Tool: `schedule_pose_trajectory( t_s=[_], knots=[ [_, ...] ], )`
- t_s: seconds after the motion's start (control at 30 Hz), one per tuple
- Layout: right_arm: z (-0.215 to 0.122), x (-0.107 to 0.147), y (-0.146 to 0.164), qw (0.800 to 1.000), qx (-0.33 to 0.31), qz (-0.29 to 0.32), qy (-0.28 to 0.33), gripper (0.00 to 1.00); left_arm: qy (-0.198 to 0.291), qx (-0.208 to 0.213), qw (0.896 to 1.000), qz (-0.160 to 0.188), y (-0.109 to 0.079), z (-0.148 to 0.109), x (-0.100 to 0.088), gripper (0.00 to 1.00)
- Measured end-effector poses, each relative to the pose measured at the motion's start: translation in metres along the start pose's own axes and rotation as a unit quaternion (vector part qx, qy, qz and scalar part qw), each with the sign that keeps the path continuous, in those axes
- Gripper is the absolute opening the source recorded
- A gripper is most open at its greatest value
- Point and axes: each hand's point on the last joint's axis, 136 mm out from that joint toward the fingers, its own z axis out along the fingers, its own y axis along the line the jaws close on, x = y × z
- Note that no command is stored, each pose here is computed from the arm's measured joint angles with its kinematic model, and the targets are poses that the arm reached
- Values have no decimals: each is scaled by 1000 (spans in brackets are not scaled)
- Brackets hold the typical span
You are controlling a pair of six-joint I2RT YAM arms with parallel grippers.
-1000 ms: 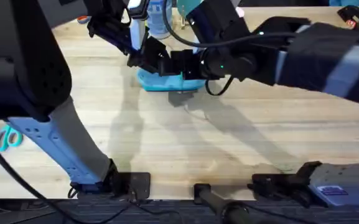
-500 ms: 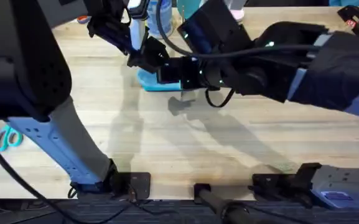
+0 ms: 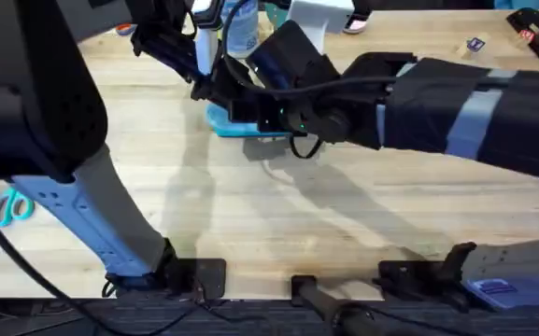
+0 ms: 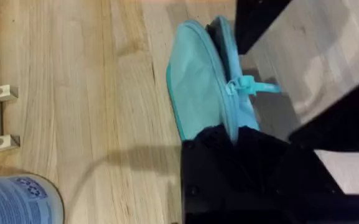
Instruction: Unzip the bag, pick up the pens from the table one at a time and place them inside, then zip the bag closed.
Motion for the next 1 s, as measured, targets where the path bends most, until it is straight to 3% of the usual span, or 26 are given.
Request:
schedule_pose_trajectory(
  t_s=[0.33, 1.0],
  knots=[
    [11, -15, -15, 1000, 10, 25, -13, 958, -1, -4, 1000, 1, 2, 0, 0, 42],
    [21, -18, -27, 999, 33, 30, -19, 405, 1, -4, 1000, 1, 2, 0, 0, 42]
  ],
)
